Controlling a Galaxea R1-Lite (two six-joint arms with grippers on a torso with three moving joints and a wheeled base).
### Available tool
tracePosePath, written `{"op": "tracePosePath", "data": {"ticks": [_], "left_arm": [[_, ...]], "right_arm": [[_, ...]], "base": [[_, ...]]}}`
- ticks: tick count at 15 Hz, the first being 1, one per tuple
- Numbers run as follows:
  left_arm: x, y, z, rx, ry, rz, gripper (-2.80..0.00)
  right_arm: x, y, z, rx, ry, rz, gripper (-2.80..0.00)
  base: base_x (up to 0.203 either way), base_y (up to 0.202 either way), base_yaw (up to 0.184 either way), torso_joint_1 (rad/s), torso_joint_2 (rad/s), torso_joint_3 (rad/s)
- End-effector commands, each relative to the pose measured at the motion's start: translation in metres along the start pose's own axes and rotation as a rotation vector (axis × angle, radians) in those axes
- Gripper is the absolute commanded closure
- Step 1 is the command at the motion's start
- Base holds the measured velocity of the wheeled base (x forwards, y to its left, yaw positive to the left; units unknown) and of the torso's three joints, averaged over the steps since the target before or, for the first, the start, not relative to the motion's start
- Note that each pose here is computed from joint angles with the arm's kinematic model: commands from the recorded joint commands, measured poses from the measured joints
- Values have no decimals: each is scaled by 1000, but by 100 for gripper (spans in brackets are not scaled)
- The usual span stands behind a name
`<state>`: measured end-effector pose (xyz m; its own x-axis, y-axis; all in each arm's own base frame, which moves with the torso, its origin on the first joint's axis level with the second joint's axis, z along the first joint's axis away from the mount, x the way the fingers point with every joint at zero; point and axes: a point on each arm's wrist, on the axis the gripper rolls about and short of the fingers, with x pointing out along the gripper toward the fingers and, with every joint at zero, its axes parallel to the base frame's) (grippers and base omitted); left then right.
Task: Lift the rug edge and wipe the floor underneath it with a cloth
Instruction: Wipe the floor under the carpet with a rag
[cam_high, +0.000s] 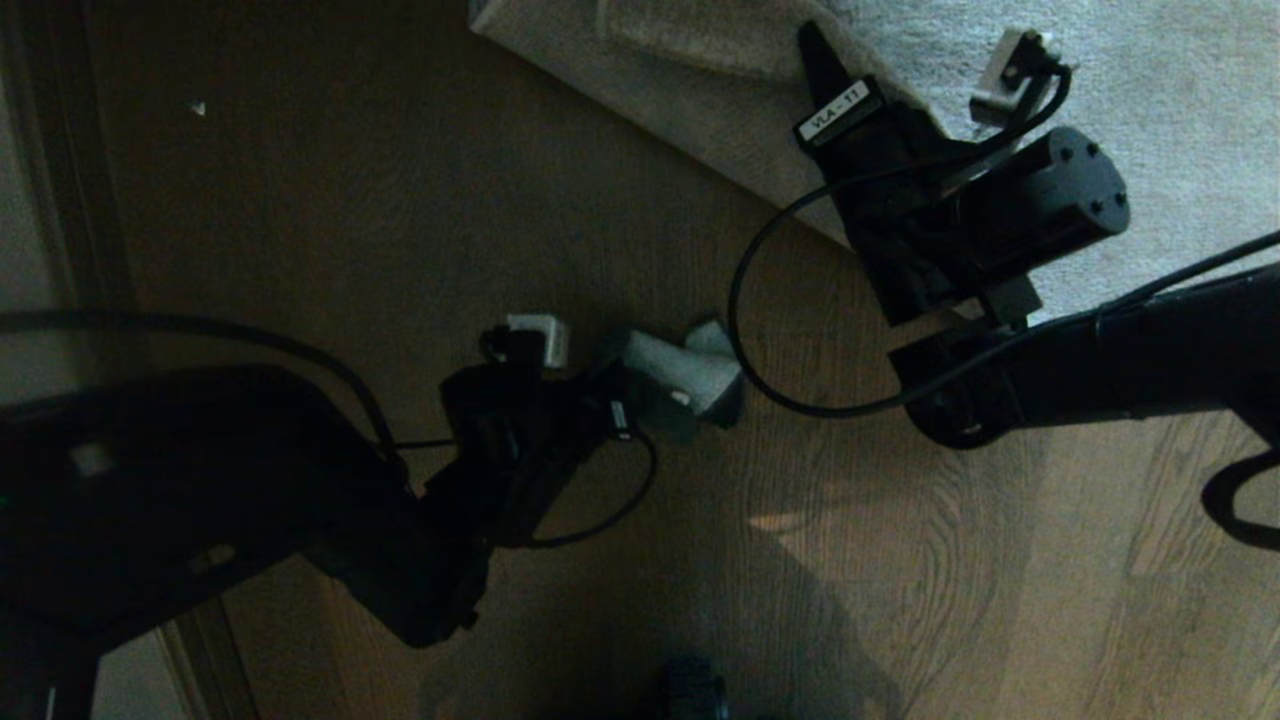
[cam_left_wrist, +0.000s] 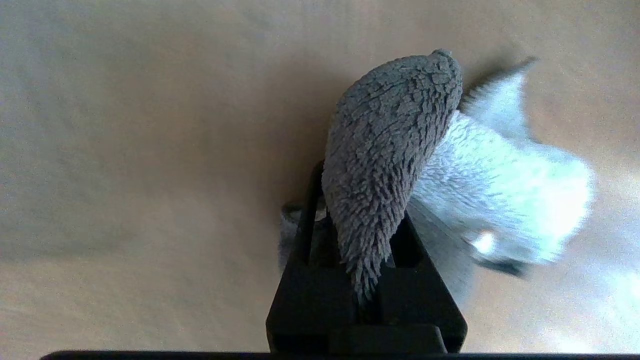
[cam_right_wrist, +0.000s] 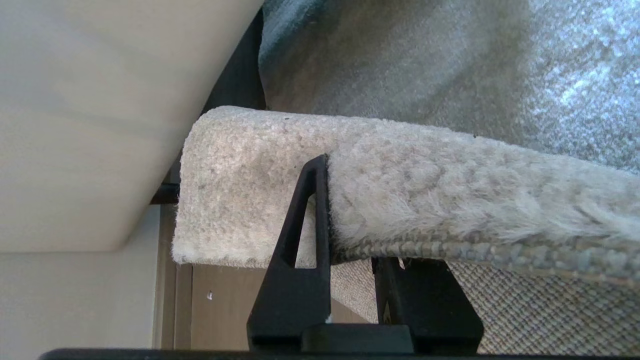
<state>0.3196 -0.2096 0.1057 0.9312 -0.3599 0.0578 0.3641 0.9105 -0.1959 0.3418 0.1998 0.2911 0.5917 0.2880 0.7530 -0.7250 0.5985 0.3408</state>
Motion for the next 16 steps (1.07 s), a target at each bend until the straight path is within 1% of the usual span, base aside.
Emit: {"op": "tracePosePath", "data": {"ticks": [1, 3, 6, 8, 13, 16], "left_arm": [[2, 17, 7, -3, -27, 45, 0], [2, 30, 16, -4, -49, 78, 0], [0, 43, 31, -6, -87, 113, 0], [-3, 49, 42, -8, -113, 127, 0], [-26, 45, 59, -9, -128, 119, 0], [-44, 46, 60, -4, -103, 121, 0]], "right_arm": [[-1, 1, -2, 7, -5, 6, 0], [-1, 3, -5, 13, 0, 9, 0], [-2, 6, -10, 22, 10, 13, 0], [-2, 8, -12, 28, 13, 16, 0], [-3, 10, -13, 31, 13, 19, 0], [-3, 10, -14, 32, 15, 19, 0]], "base": [[0, 0, 0, 0, 0, 0], [0, 0, 0, 0, 0, 0], [0, 0, 0, 0, 0, 0], [0, 0, 0, 0, 0, 0], [0, 0, 0, 0, 0, 0], [0, 0, 0, 0, 0, 0]]}}
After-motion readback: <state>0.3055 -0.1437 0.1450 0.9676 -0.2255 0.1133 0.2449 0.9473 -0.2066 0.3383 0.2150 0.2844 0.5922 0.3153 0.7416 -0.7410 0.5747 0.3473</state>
